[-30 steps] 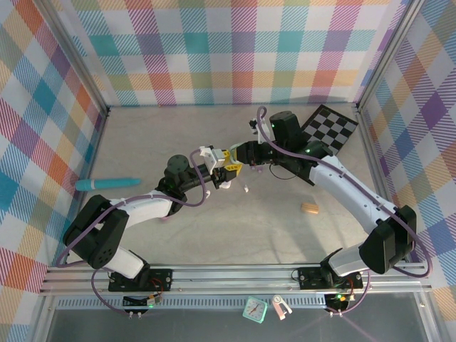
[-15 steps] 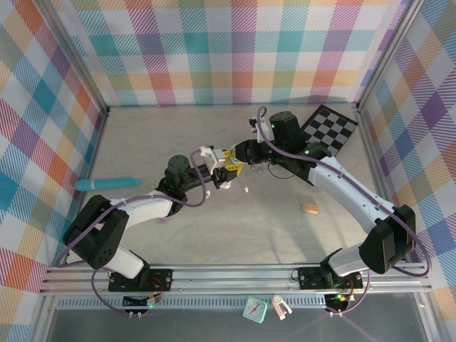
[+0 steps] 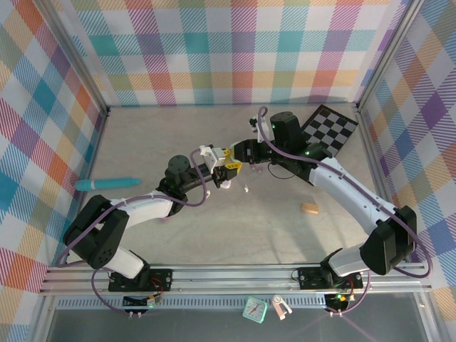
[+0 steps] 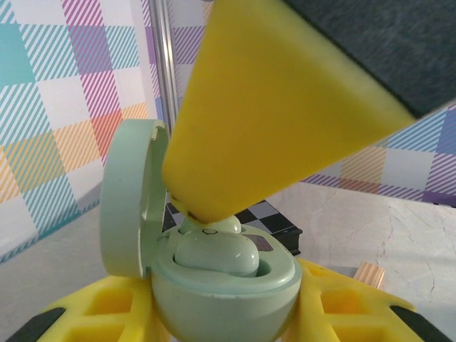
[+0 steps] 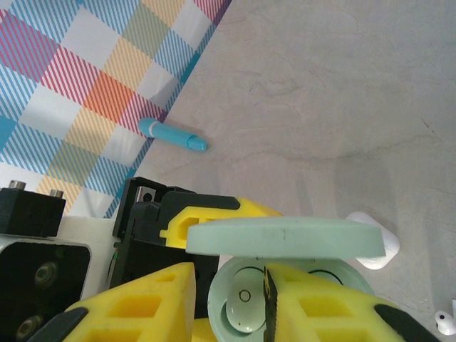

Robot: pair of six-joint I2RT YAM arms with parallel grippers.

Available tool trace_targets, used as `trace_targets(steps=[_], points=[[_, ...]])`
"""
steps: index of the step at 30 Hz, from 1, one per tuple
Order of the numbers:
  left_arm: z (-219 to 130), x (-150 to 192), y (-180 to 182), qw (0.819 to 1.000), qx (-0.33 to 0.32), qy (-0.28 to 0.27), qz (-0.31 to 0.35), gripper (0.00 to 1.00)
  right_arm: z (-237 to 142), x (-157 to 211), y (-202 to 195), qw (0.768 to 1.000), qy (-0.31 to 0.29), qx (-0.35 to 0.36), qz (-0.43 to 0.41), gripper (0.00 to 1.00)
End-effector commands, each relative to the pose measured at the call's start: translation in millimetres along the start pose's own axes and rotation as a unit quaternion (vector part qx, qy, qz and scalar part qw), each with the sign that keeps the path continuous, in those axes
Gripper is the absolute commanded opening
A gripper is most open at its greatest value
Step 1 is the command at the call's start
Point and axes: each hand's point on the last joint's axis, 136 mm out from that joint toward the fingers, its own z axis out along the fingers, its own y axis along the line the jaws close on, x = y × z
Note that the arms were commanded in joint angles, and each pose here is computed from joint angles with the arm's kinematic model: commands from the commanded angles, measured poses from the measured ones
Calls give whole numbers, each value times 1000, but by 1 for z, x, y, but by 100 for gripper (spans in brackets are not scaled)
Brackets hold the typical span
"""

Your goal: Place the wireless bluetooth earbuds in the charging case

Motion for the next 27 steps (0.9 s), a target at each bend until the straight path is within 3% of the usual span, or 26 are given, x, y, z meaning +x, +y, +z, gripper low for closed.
trace_targets(steps=[1, 8, 14, 20, 27], points=[[3, -23, 0, 999, -4, -35, 13, 32, -13, -2, 6, 1000, -12, -3, -9, 34], [0, -18, 1, 999, -8, -29, 19, 32, -36, -1, 16, 999, -41, -7, -34, 43], [-3, -14, -9, 999, 12, -14, 48, 32, -50, -24, 6, 995, -94, 45, -14, 51], [-7, -18, -13, 998, 21, -13, 61, 32, -33, -37, -12, 993, -59, 98, 13, 55], [-8, -24, -12, 998, 14, -24, 55, 32, -16, -29, -23, 994, -15, 111, 16, 60]])
